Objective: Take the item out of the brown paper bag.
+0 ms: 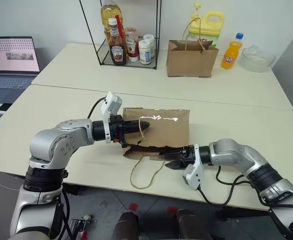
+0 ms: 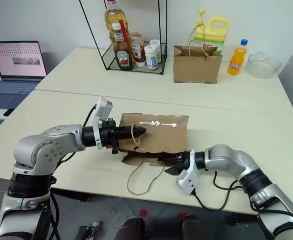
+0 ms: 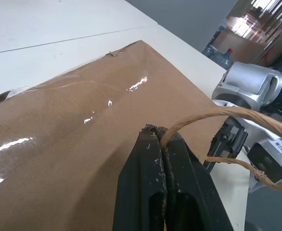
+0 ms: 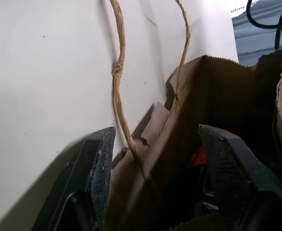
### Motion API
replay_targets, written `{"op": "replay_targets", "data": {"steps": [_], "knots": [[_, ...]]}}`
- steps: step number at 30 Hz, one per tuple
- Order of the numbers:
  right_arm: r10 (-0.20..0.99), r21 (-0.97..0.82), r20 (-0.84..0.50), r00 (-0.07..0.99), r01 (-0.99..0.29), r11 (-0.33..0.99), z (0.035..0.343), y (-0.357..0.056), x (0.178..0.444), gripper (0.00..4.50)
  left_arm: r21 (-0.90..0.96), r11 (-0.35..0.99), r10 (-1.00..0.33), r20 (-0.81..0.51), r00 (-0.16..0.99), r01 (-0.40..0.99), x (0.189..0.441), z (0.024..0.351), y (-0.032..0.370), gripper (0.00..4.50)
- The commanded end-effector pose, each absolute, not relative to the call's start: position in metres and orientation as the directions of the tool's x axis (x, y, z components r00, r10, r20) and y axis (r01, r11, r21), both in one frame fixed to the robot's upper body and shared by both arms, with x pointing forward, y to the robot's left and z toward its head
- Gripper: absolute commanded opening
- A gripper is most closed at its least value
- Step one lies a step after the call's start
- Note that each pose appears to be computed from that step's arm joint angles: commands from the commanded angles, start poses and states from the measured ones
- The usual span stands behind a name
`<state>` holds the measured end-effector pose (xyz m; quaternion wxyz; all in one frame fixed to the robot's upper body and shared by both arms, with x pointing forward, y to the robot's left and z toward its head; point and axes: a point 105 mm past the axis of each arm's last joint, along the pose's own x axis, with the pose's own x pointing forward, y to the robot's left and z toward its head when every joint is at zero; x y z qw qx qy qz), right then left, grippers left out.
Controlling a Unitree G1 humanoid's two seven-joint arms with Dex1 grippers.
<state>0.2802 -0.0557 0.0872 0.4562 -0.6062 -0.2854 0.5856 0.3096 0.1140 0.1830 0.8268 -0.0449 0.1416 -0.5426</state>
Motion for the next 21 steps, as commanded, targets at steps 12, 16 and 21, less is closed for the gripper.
{"op": "replay_targets", "data": {"steps": [12,16,21], "knots": [[0.875,-0.891,-0.448,0.183,-0.175,-0.420,0.070,-0.021,0.289,2.52,-0.203,0.390,-0.919,-0.155,0.364,0.898,0.304,0.196,0.114,0.00],[0.884,-0.891,-0.441,0.152,-0.191,-0.412,0.070,-0.022,0.284,1.23,-0.204,0.395,-0.916,-0.157,0.369,0.896,0.304,0.196,0.116,0.00],[0.891,-0.894,-0.428,0.155,-0.220,-0.391,0.073,-0.025,0.284,0.06,-0.205,0.401,-0.914,-0.153,0.376,0.893,0.306,0.196,0.115,0.00]]}}
